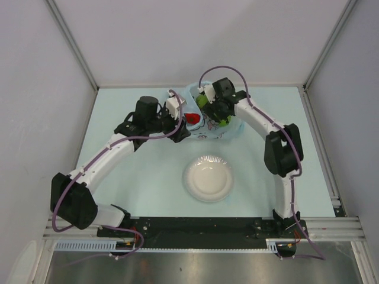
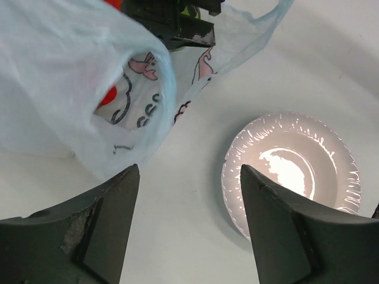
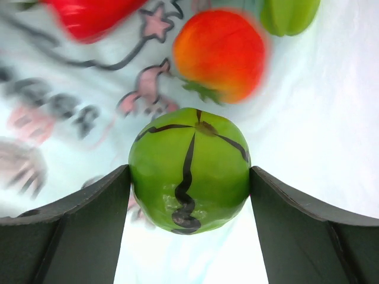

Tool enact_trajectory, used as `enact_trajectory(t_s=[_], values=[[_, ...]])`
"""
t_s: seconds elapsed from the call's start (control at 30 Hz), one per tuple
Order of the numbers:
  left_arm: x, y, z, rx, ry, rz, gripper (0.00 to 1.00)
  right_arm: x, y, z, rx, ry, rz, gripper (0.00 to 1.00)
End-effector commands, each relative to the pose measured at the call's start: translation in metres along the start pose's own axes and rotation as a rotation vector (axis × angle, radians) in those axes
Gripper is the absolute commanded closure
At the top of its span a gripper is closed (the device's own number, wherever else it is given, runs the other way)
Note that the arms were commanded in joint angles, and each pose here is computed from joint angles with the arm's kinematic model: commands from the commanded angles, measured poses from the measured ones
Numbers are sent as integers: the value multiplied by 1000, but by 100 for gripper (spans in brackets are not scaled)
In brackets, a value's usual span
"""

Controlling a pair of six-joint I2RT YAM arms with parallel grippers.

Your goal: Take the fake fruits out of the plastic bag

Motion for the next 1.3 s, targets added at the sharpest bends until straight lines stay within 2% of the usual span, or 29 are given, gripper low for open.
enact_trajectory(t_s=[0.0, 0.13, 0.23, 0.47, 0.6, 0.7, 0.73, 0.77, 0.8, 0.83, 0.97, 1.1, 1.27], values=[[-25, -6, -13, 80, -103, -81, 26, -5, 72, 7, -72, -47, -100, 54], [-27, -34, -12, -29, -138, -59, 27, 7, 92, 16, -114, -65, -103, 55], [-30, -45, -12, -30, -144, -64, 30, 10, 103, 19, -131, -76, -124, 55], [-14, -68, -6, -84, -160, -5, 31, 5, 139, 20, -148, -84, -207, 57], [-6, -82, 6, -197, -156, 11, 33, 12, 156, 25, -171, -75, -231, 58], [0, -93, 13, -234, -168, 11, 51, 31, 163, 29, -181, -82, -206, 59], [0, -95, 14, -230, -174, 16, 67, 36, 165, 31, -195, -84, -202, 59], [-4, -97, 15, -227, -183, 14, 75, 41, 172, 31, -199, -86, -210, 59], [-4, -98, 15, -223, -187, 21, 93, 52, 169, 36, -216, -83, -180, 60], [-4, -99, 16, -223, -189, 23, 100, 56, 170, 38, -232, -83, -178, 60], [-16, -88, 18, -214, -177, -2, 100, 70, 173, 48, -292, -73, -179, 63], [-26, -63, 33, -179, 11, -42, 100, 69, 164, 60, -371, -46, -183, 65], [-36, -35, 39, -133, 94, -96, 99, 56, 146, 94, -468, 52, -187, 65]])
Point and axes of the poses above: each gripper's point midway between its finger pads, its own y axis back along the fingers, its own z axis along the line the jaws close on, x = y × z, the point moved 8 cm from there along y, back along the fingers, and after that the axes turned 2 degrees about y, right-handed, at the moved point
